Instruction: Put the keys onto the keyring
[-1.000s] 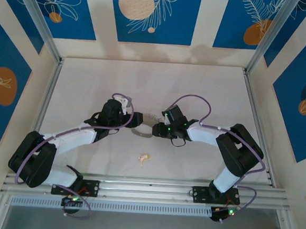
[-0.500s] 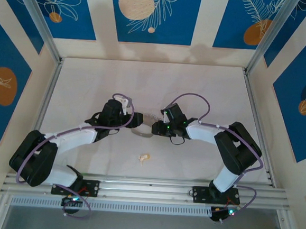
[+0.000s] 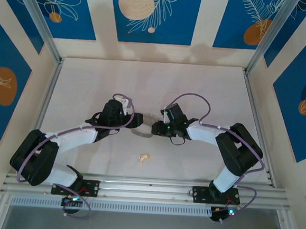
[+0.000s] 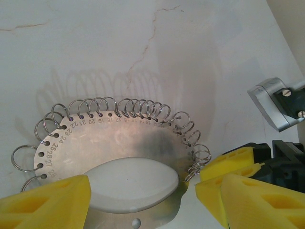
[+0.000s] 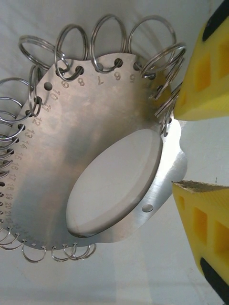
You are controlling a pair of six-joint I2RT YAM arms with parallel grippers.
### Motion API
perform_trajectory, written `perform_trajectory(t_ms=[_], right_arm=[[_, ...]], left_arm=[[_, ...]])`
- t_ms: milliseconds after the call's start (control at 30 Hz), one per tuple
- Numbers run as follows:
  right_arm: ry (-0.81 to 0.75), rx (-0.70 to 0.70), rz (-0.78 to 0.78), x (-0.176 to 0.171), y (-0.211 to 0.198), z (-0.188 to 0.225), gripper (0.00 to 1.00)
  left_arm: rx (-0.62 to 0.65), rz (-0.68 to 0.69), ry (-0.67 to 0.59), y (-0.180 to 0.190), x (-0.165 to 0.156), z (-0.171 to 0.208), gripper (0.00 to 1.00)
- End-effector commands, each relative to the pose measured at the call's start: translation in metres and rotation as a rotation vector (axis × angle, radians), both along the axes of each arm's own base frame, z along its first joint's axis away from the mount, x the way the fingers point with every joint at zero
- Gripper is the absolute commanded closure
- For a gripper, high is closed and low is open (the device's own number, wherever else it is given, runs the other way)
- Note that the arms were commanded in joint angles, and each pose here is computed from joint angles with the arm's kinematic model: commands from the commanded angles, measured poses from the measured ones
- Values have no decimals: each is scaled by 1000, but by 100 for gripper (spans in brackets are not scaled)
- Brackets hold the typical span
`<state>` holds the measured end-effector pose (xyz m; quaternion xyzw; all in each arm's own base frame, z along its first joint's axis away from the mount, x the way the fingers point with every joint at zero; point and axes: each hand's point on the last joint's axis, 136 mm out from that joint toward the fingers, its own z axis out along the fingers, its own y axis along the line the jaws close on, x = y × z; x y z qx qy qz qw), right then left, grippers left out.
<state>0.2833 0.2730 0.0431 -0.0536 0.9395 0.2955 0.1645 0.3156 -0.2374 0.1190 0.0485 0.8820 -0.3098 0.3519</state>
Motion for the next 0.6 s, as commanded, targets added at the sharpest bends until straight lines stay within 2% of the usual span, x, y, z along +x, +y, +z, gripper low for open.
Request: perform_trajectory(t_ms=[0, 567], right_arm=[[-6, -14, -2, -4, -11, 2, 58], [-9, -15, -1, 12, -5, -4, 57]], left_arm=[[-32, 11, -27, -1, 6, 15, 27], [-39, 9, -29, -2, 6, 18, 27]])
